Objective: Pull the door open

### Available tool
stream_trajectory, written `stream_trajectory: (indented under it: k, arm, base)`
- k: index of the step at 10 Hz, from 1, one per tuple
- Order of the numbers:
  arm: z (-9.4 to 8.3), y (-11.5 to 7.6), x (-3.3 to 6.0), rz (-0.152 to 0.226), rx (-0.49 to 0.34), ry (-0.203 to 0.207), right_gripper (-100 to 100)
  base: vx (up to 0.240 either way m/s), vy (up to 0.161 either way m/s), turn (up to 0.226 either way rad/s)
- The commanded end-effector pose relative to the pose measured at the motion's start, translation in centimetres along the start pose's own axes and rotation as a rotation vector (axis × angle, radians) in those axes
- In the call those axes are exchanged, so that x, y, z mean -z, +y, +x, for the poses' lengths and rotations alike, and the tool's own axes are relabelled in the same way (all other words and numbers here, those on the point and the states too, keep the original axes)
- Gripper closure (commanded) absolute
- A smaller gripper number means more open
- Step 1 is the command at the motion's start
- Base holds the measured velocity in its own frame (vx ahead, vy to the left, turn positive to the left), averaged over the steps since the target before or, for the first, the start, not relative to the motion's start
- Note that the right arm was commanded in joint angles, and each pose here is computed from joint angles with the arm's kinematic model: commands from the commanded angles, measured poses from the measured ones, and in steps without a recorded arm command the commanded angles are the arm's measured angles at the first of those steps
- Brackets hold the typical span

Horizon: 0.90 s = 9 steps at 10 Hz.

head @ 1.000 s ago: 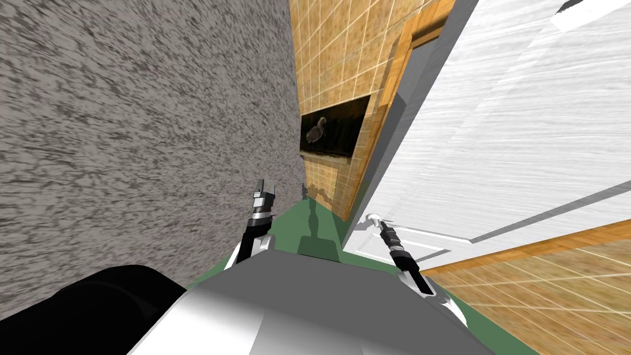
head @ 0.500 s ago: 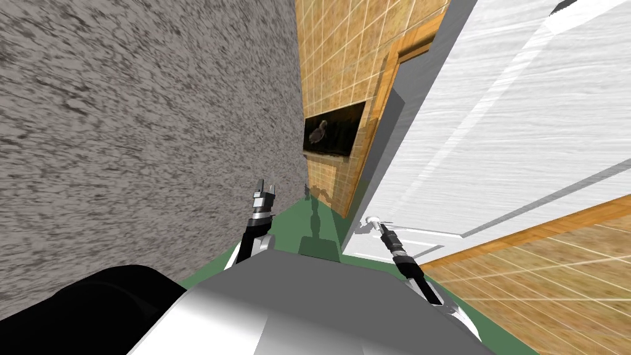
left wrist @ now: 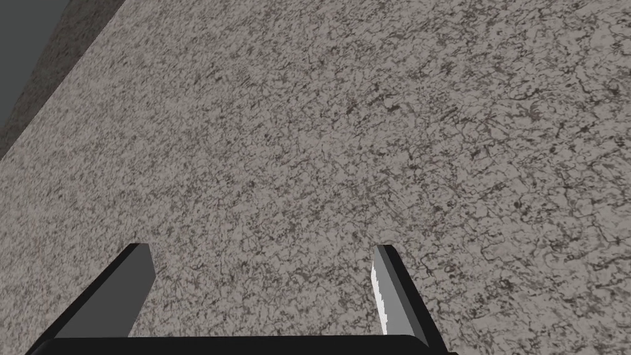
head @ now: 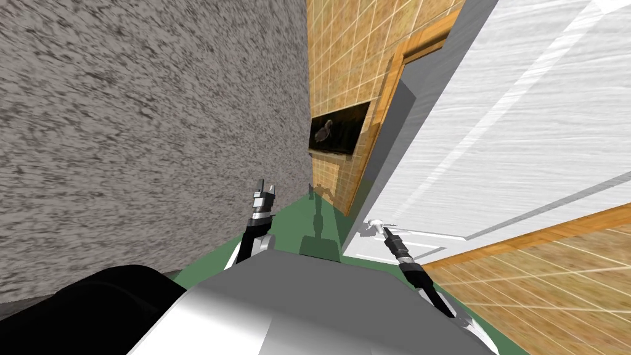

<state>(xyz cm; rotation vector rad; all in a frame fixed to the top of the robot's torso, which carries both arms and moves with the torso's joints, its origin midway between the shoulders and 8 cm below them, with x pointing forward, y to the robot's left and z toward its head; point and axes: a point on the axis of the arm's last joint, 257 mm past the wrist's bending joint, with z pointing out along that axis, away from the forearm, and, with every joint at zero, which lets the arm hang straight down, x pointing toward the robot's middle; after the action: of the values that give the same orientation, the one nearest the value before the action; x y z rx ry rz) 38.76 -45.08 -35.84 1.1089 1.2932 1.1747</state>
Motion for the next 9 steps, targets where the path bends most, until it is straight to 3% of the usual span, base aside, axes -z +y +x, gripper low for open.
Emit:
stream_trajectory:
  k: [1, 4, 5, 6, 9]
  arm:
    - [-0.4, 0.1, 1.14, -0.002, 0.002, 0.016, 100]
    - [-0.7, 0.3, 2.56, -0.006, 0.003, 0.038, 100]
    - [-0.5, 0.1, 2.33, 0.0, 0.001, 0.033, 100]
    - [-0.6, -0.1, 3.14, 0.002, -0.001, 0.039, 100]
    - [-0.9, 0.0, 4.28, -0.001, 0.001, 0.05, 100]
  base:
    - [-0.221, -0.072, 0.18]
    - [-0.194, -0.057, 0.117]
    - [-0.074, -0.017, 0.013]
    - [-0.111, -0.045, 0.181]
    - [-0.162, -0.08, 0.15]
